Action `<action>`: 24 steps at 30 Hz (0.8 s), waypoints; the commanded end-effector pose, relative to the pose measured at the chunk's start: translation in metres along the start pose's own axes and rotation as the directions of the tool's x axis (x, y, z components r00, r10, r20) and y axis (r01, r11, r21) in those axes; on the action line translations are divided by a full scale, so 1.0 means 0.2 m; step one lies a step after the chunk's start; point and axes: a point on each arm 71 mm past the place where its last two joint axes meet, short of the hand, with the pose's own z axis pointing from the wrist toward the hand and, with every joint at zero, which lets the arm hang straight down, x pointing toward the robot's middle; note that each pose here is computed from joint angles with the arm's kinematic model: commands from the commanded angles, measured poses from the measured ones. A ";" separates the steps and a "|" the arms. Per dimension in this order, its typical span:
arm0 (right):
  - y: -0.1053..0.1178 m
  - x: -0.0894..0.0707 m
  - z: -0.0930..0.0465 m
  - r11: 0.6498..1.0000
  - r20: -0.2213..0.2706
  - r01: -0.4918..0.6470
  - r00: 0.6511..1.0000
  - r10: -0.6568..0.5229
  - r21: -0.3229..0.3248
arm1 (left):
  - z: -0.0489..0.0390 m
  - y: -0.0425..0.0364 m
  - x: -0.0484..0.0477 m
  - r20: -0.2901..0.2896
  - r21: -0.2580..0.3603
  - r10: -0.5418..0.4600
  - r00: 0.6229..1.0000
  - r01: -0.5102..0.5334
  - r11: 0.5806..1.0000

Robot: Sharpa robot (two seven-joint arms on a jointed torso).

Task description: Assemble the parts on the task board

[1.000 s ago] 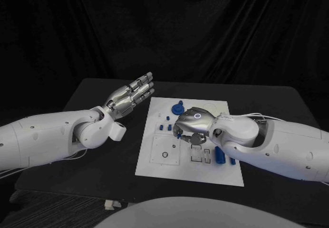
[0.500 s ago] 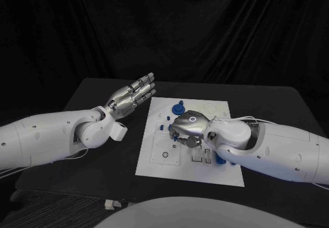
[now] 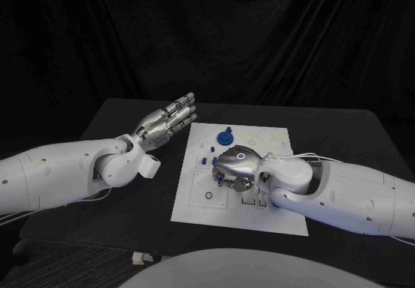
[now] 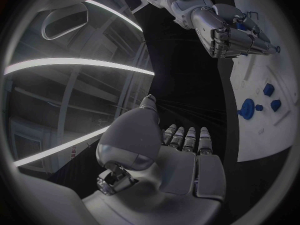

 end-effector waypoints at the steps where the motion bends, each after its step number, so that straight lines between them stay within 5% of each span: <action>1: 0.00 0.01 0.00 1.000 0.002 0.006 1.000 -0.006 0.019 | 0.003 0.001 0.010 -0.011 0.006 -0.015 1.000 0.015 1.000; 24: 0.00 0.02 -0.01 1.000 -0.012 0.003 1.000 -0.003 0.030 | 0.012 0.018 0.021 -0.029 -0.013 -0.028 0.999 0.028 1.000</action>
